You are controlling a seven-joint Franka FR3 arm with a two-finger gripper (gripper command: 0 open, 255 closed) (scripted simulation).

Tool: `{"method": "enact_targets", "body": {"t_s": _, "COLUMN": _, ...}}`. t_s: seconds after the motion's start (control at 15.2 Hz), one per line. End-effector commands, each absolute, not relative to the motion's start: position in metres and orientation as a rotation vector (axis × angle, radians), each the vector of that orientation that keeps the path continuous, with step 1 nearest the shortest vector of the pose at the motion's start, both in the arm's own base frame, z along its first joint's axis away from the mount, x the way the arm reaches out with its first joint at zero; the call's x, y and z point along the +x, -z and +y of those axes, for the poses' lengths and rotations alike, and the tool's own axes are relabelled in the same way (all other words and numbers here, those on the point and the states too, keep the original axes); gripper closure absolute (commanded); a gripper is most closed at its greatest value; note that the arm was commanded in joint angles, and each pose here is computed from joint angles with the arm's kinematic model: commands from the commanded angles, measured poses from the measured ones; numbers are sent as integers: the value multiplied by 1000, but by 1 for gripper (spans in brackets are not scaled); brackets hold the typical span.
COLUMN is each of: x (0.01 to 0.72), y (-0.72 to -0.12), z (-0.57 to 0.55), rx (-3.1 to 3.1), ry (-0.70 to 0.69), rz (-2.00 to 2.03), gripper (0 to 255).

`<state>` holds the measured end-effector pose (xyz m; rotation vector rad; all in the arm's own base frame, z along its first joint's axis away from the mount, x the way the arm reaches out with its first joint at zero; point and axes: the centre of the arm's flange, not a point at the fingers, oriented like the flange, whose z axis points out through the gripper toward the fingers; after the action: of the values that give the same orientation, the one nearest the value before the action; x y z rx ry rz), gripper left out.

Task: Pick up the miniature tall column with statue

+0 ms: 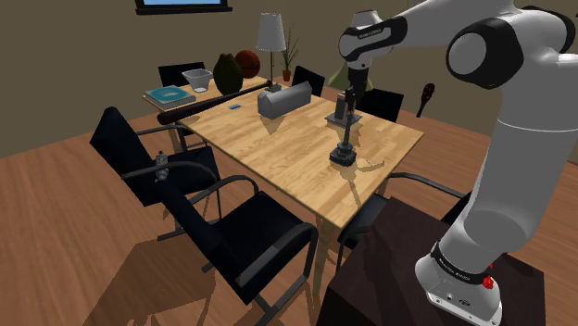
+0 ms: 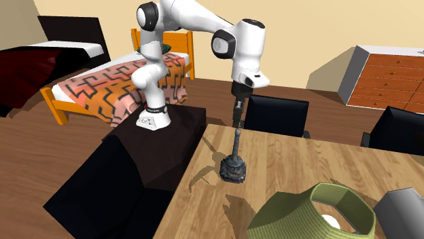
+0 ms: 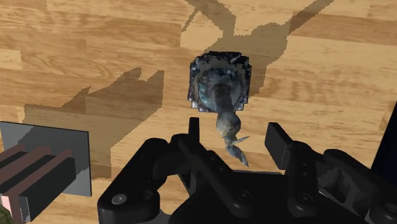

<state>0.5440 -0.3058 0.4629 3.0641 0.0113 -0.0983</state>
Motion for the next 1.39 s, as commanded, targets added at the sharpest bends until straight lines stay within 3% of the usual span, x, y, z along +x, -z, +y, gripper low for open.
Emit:
{"method": "enact_targets", "body": {"t_s": 0.0, "x": 544, "y": -462, "z": -306, "rx": 3064, "ry": 98, "rz": 11, "gripper": 255}}
{"method": "enact_targets", "body": {"t_s": 0.53, "x": 544, "y": -462, "z": -306, "rx": 3064, "ry": 98, "rz": 11, "gripper": 255}}
{"method": "enact_targets", "body": {"t_s": 1.32, "x": 544, "y": -526, "z": -306, "rx": 3064, "ry": 98, "rz": 11, "gripper": 255}}
